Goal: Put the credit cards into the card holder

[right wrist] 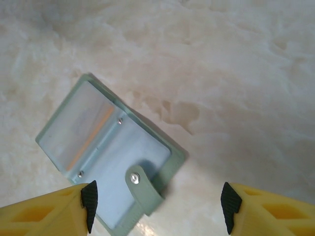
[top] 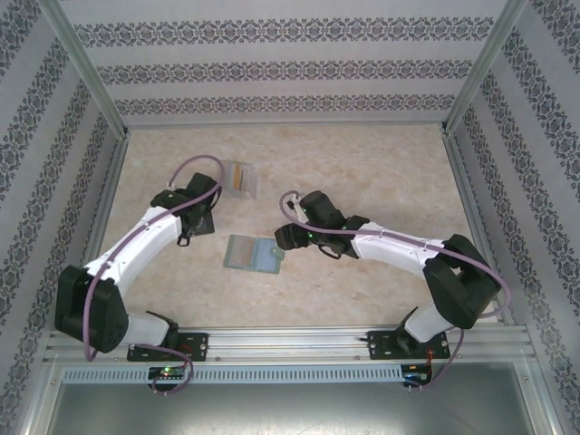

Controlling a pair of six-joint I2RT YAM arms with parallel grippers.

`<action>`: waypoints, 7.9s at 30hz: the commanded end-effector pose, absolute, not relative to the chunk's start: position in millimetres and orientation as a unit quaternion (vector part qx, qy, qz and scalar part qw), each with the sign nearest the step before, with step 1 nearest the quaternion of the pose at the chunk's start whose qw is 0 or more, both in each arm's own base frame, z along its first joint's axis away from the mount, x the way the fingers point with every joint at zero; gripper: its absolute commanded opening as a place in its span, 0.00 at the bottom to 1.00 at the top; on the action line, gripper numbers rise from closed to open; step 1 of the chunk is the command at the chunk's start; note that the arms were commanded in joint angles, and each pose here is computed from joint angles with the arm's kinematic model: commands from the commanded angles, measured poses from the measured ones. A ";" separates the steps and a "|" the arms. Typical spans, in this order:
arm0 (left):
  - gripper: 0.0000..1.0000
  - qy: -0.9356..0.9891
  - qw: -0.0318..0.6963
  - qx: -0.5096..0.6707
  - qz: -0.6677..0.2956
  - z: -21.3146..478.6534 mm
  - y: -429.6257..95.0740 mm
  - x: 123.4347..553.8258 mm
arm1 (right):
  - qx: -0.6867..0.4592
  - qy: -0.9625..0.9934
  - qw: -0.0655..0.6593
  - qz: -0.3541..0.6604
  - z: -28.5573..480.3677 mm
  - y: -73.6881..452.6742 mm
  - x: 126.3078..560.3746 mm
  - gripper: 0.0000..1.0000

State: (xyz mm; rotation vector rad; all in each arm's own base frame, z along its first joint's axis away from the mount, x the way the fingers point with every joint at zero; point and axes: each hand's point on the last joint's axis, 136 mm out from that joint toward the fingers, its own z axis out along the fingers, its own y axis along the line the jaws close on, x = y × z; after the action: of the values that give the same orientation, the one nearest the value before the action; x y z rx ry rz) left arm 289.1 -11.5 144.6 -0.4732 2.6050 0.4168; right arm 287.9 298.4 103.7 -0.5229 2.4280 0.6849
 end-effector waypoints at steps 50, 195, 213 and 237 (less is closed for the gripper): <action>0.84 0.985 0.147 -0.053 0.078 80.1 -71.8 497.4 | -0.085 0.910 0.355 0.198 139.7 246.1 327.6 0.69; 0.74 0.959 -0.026 -0.158 -0.234 37.7 -138.5 223.0 | 0.127 0.809 0.052 0.572 61.2 318.8 264.8 0.00; 0.69 0.926 -0.007 -0.100 -0.365 37.3 -247.3 249.5 | 0.065 0.874 0.113 0.468 61.1 268.5 246.5 0.00; 0.67 0.956 0.096 -0.148 -0.234 67.3 -156.3 279.2 | -0.057 0.889 0.168 0.422 90.3 339.9 262.0 0.00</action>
State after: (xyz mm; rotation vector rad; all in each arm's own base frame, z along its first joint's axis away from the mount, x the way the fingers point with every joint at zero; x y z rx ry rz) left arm 294.2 -176.9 93.6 -0.4856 2.7138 -0.8856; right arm 253.9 327.5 87.6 -0.1283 2.5679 1.2003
